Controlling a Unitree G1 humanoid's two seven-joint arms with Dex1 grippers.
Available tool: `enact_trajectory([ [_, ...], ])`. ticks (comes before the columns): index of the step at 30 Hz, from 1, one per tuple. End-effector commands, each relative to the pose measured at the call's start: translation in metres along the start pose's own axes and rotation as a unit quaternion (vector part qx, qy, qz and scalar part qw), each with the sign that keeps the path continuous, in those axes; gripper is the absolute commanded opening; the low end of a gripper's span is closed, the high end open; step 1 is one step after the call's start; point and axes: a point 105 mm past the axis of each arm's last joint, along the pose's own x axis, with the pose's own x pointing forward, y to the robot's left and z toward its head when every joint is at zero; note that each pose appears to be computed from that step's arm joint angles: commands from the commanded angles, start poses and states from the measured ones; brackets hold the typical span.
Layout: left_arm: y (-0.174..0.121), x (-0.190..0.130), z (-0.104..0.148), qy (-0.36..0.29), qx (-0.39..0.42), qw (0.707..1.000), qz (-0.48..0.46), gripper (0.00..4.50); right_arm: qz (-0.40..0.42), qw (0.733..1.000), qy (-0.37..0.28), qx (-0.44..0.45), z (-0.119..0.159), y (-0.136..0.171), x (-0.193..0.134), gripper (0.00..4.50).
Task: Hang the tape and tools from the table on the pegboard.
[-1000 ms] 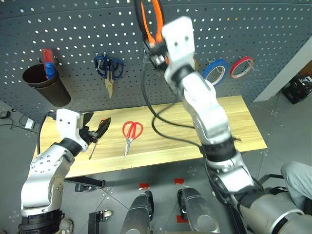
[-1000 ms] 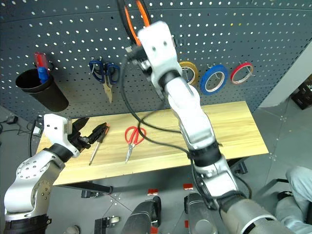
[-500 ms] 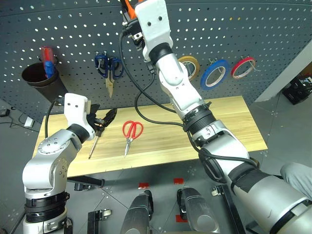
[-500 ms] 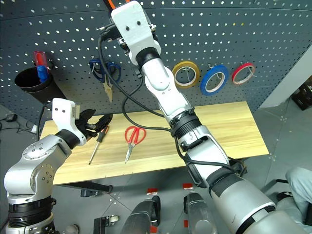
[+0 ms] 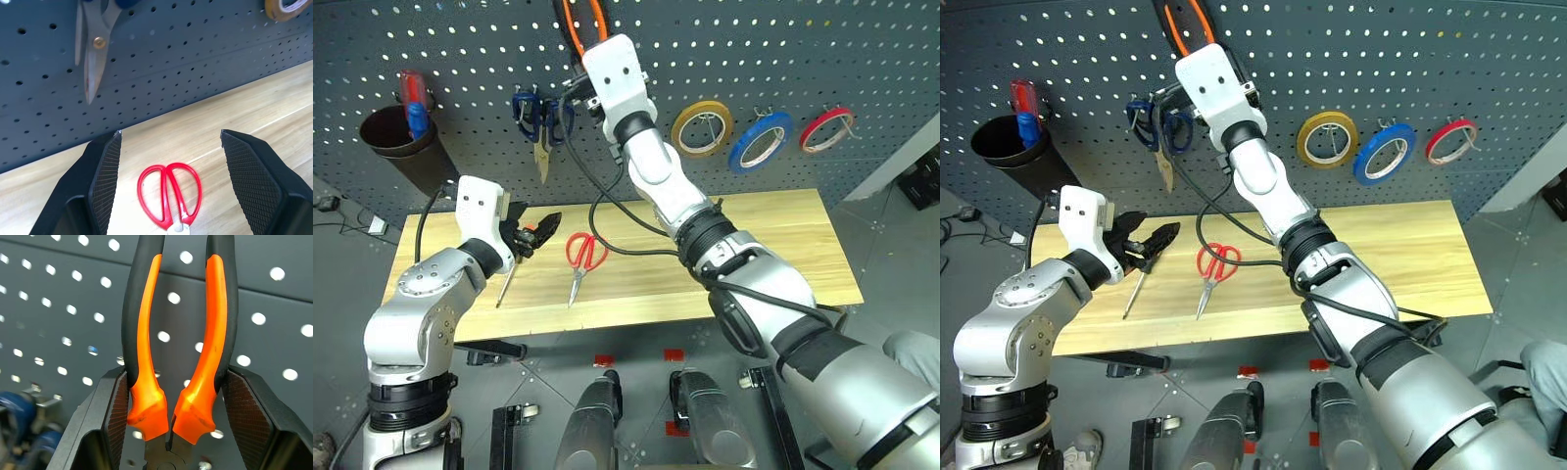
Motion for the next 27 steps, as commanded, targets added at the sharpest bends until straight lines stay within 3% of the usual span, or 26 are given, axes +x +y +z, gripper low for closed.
enact_trajectory([
  [1, -0.001, -0.002, 0.013, -0.019, 0.022, 1.000, -0.011, 3.40, -0.033, 0.997, -0.068, -0.006, 0.041, -0.023, 0.015, 2.55],
  [10, -0.007, 0.002, 0.016, -0.026, 0.022, 0.999, -0.030, 3.40, -0.045, 0.997, -0.067, 0.000, 0.038, -0.029, 0.013, 2.55],
  [20, -0.011, 0.005, 0.013, -0.023, 0.026, 0.999, -0.036, 3.40, -0.045, 0.998, -0.012, -0.045, -0.010, -0.028, -0.009, 2.55],
  [27, -0.012, 0.008, 0.009, -0.021, 0.025, 0.999, -0.038, 3.40, -0.049, 0.998, 0.038, -0.015, -0.032, -0.025, -0.017, 2.55],
])
